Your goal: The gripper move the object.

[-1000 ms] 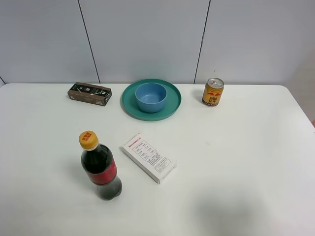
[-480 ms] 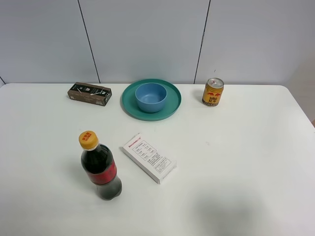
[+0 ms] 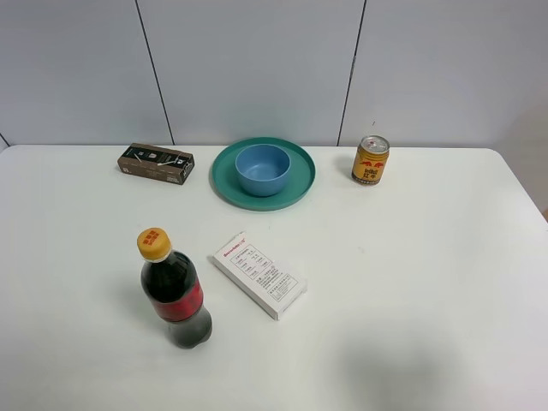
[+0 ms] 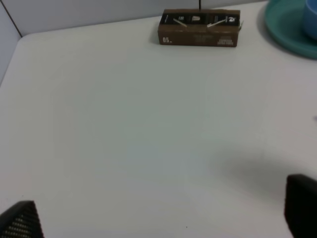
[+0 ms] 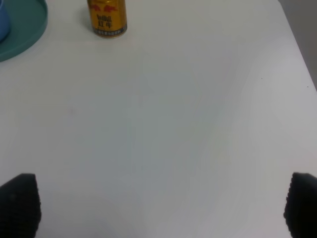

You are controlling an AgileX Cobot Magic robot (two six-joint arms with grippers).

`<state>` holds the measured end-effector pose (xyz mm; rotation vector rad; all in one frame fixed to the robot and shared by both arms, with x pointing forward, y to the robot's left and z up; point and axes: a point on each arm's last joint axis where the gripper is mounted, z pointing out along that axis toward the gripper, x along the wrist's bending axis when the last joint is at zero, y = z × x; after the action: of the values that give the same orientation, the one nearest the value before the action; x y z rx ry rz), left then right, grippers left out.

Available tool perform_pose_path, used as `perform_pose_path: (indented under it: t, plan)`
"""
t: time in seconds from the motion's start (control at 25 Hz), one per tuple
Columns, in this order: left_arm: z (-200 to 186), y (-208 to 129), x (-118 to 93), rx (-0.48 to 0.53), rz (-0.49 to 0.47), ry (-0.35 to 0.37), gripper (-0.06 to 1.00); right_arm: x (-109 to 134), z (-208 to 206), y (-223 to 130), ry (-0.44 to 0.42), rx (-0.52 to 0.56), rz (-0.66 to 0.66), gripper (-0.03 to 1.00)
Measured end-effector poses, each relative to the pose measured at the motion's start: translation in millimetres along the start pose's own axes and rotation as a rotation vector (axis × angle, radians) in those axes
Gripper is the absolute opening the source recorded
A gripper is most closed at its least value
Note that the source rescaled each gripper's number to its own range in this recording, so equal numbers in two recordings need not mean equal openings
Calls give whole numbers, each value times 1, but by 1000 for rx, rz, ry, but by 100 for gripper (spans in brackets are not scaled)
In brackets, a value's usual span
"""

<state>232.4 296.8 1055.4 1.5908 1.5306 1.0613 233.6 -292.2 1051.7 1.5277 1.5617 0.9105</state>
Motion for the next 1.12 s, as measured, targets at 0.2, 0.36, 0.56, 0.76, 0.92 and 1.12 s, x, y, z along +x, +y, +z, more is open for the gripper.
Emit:
perform_pose_path:
  t: [0.2, 0.36, 0.56, 0.76, 0.92, 1.12]
  plan:
    - [0, 0, 0, 0, 1, -2, 100, 0, 0, 0, 0, 0, 0, 100]
    - [0, 0, 0, 0, 0, -2, 100, 0, 0, 0, 0, 0, 0, 100]
    - [0, 0, 0, 0, -1, -3, 100, 0, 0, 0, 0, 0, 0, 100]
    - [0, 0, 0, 0, -1, -3, 100, 0, 0, 0, 0, 0, 0, 100]
    - [0, 0, 0, 0, 0, -3, 100, 0, 0, 0, 0, 0, 0, 100]
    - [0, 0, 0, 0, 0, -3, 100, 0, 0, 0, 0, 0, 0, 100]
